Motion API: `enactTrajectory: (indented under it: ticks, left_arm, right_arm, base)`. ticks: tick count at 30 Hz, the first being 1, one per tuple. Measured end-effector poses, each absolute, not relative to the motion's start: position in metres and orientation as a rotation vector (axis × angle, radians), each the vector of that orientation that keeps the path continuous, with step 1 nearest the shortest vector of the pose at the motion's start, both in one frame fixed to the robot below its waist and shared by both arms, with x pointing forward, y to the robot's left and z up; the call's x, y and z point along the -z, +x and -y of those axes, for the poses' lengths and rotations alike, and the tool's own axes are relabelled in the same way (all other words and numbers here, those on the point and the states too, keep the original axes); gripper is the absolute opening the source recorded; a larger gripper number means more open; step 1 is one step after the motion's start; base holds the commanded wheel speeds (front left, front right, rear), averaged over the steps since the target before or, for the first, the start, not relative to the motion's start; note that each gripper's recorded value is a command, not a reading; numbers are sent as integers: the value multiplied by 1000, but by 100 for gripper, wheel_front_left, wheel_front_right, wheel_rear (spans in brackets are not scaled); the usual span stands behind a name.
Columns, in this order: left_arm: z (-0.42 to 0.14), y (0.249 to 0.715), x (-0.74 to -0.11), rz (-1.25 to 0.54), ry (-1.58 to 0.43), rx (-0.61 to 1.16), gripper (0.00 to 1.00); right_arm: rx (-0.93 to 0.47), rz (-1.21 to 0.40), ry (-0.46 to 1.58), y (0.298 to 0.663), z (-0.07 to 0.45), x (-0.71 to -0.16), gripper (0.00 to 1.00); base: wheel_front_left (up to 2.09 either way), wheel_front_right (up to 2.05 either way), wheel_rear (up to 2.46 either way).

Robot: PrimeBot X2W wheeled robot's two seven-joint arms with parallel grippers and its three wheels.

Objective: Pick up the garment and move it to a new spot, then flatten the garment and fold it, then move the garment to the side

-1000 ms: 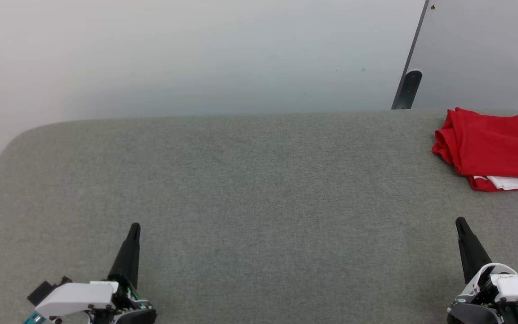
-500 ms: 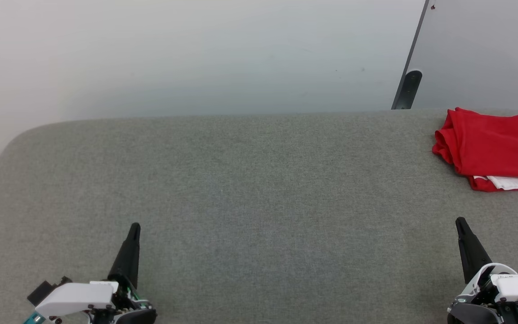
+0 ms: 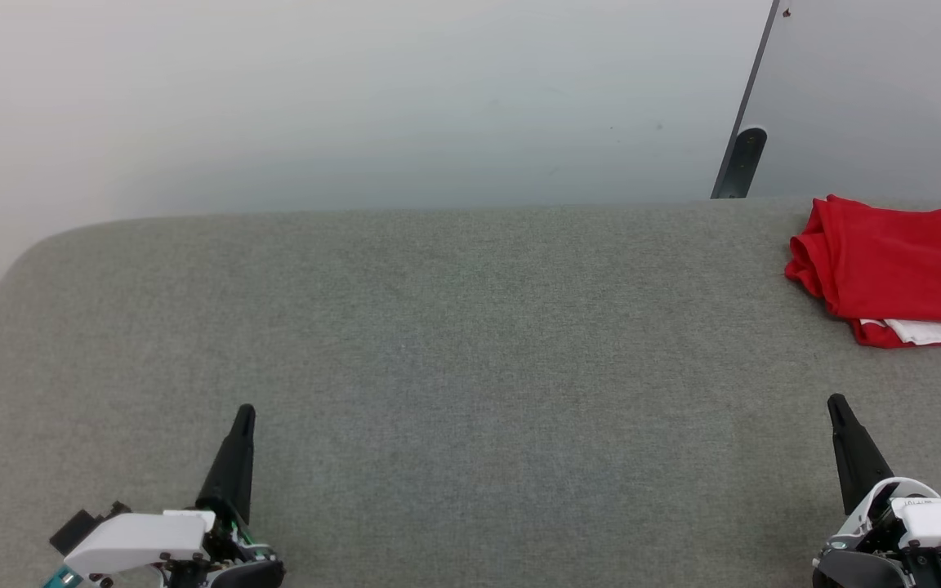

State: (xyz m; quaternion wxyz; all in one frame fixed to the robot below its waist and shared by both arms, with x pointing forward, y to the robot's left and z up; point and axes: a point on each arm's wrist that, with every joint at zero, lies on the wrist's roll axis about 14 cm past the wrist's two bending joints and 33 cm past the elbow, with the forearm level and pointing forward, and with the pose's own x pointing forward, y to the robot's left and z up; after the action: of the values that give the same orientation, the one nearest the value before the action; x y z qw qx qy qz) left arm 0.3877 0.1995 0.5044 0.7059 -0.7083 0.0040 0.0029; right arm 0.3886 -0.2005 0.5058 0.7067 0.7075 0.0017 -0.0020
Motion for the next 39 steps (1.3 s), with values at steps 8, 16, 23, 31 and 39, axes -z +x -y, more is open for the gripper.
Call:
enactTrajectory:
  ticks: [8, 16, 23, 31, 39]
  left_arm:
    - [-200, 388, -504, -9, -1574, -7, 0]
    - [-200, 388, -504, -9, -1574, -7, 0]
    - [-200, 388, -504, -9, -1574, -7, 0]
    - [-200, 388, -504, -8, -1574, -7, 0]
    - [-200, 388, -505, -9, -1574, -6, 0]
  right_arm:
    - [5, -4, 1572, 389, 200, -506, 0]
    - [4, -4, 1572, 389, 200, -506, 0]
    - [5, -4, 1572, 389, 200, -506, 0]
    - [5, -4, 1572, 389, 200, -506, 0]
    - [5, -4, 1572, 389, 200, -506, 0]
  base:
    - [0, 0, 0]
    - [0, 0, 0]
    - [0, 0, 0]
    - [0, 0, 0]
    - [0, 0, 0]
